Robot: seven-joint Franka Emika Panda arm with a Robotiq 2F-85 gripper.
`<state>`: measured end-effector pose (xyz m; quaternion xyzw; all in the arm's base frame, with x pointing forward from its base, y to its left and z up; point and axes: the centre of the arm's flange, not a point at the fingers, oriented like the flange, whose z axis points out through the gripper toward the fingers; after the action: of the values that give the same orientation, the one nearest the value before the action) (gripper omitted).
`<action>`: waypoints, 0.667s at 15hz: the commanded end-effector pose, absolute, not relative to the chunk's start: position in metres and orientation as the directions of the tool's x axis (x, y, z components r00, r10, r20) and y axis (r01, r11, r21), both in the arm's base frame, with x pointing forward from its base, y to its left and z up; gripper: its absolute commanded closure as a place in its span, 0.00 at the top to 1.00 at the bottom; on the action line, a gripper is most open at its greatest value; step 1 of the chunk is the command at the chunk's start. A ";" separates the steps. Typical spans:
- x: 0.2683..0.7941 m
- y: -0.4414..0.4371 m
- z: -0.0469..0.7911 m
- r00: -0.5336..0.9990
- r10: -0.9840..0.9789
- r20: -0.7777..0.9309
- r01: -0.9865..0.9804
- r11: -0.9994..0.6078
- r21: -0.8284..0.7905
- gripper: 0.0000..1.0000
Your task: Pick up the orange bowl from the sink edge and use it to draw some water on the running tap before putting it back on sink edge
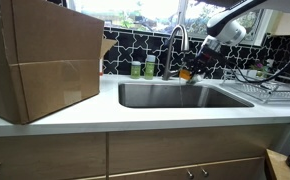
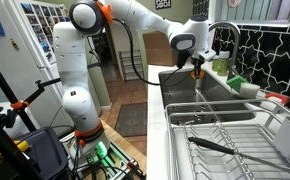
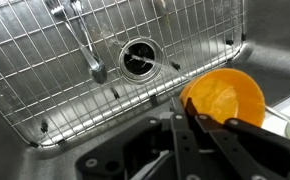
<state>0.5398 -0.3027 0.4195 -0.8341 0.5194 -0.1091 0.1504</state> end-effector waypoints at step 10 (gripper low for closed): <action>0.491 -0.303 0.423 0.537 -0.839 -0.091 -0.833 -0.510 -0.214 0.01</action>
<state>0.5212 -0.3080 0.4167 -0.8472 0.5125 -0.0535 0.1296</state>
